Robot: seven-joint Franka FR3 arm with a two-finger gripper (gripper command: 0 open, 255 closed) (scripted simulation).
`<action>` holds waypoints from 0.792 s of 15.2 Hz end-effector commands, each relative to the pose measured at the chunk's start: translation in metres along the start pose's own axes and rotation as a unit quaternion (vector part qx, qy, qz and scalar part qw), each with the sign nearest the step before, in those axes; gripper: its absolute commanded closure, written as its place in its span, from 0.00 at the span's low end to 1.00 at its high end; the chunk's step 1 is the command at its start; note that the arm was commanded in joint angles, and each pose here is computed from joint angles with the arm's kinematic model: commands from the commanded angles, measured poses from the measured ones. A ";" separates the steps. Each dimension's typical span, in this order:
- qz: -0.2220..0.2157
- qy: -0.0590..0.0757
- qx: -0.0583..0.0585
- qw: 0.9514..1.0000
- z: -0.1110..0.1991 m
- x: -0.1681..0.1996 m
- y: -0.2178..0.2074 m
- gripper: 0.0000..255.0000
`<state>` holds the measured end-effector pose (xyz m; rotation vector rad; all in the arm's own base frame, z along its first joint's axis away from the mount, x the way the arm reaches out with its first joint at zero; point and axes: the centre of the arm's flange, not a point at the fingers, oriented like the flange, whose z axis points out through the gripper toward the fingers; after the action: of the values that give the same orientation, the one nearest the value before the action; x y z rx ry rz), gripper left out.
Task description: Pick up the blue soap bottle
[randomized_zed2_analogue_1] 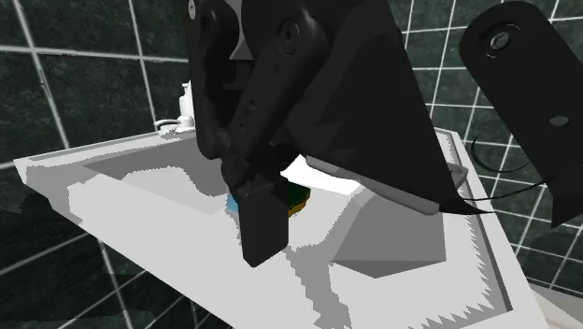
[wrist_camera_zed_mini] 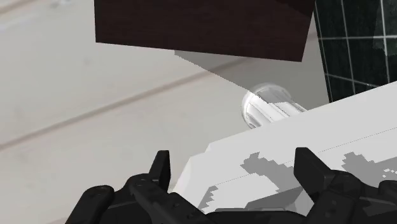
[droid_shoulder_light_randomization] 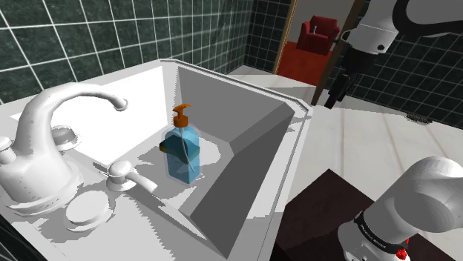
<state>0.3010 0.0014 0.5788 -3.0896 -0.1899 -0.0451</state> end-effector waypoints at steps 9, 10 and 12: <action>-0.007 0.004 0.006 1.000 0.019 0.047 -0.090 0.00; -0.008 0.005 0.006 1.000 0.021 0.052 -0.102 0.00; -0.010 0.006 0.008 1.000 0.026 0.064 -0.125 0.00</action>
<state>0.3464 0.1207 0.5589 -3.0739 -0.2163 -0.0609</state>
